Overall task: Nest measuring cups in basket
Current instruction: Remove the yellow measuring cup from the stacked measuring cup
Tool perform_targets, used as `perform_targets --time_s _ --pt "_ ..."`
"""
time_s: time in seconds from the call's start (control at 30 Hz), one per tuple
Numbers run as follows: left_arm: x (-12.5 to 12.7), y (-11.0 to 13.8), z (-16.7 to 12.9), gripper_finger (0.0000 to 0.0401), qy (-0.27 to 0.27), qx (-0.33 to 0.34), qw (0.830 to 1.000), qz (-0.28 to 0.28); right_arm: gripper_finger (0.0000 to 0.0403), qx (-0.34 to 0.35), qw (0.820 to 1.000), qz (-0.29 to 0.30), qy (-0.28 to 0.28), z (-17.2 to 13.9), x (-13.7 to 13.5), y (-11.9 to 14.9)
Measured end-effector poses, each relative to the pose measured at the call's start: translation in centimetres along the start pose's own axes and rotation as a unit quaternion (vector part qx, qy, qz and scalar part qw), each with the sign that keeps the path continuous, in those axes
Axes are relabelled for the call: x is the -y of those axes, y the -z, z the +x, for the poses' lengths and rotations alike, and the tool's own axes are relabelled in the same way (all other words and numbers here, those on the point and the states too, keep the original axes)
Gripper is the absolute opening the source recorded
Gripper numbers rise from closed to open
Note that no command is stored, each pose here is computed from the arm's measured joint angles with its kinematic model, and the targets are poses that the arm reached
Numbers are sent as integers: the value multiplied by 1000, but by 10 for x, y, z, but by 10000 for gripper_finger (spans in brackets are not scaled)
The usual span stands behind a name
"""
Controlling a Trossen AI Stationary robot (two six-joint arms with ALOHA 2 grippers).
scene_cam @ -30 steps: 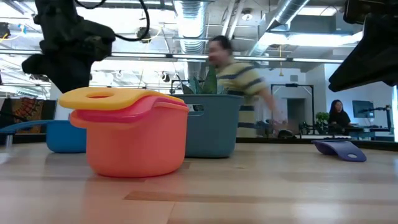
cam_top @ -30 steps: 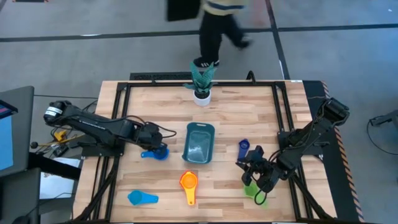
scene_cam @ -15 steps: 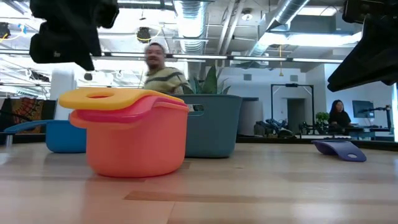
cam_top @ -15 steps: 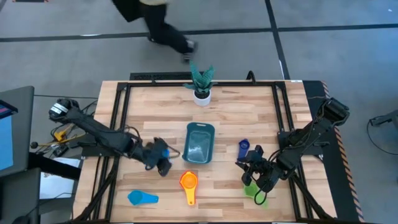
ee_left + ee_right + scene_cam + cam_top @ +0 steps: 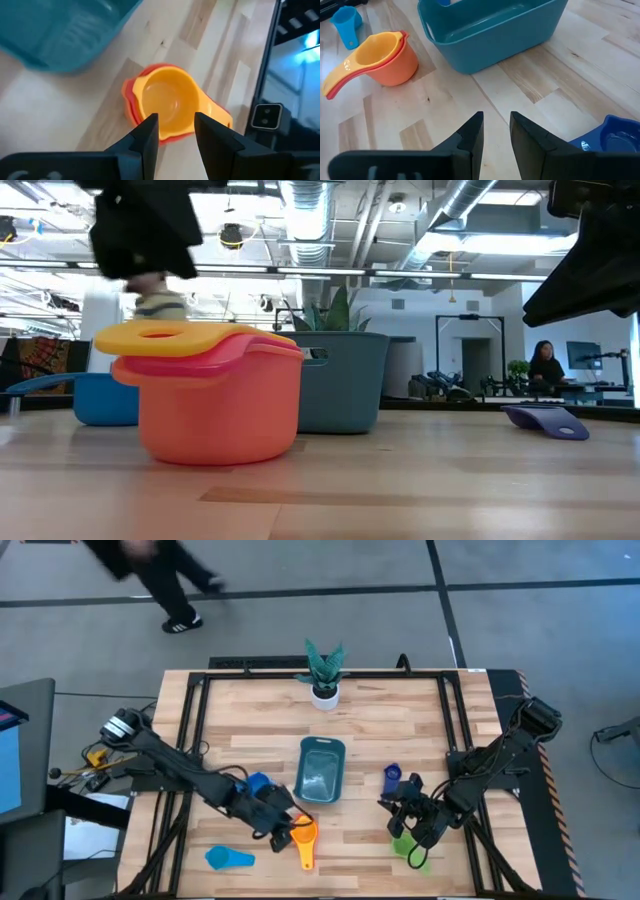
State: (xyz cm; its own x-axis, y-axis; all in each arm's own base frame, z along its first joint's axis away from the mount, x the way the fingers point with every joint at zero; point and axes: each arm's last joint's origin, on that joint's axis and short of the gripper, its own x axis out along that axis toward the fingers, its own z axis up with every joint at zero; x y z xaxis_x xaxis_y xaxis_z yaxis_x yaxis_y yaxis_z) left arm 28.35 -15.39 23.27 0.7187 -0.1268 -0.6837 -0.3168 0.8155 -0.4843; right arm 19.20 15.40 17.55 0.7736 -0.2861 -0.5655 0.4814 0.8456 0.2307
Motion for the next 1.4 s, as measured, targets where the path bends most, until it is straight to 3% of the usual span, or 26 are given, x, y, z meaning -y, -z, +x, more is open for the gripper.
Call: perform_targets --time_s 0.3,0.5,0.7,0.93,1.4 --pt "19 -10 17 114 -30 2 986 163 119 0 1000 0 0 0 0 0" --pt "17 -9 22 114 -19 -18 986 162 119 -1 1000 -2 0 0 0 0" --pt "11 -5 32 114 -66 0 985 161 119 -1 1000 -4 1 0 0 1" --pt "-1 3 59 114 -102 -23 981 161 119 -3 1000 -6 -4 -3 -1 2" --pt "-3 6 60 114 -108 -39 979 169 119 -3 1000 -8 -3 -3 -1 3"
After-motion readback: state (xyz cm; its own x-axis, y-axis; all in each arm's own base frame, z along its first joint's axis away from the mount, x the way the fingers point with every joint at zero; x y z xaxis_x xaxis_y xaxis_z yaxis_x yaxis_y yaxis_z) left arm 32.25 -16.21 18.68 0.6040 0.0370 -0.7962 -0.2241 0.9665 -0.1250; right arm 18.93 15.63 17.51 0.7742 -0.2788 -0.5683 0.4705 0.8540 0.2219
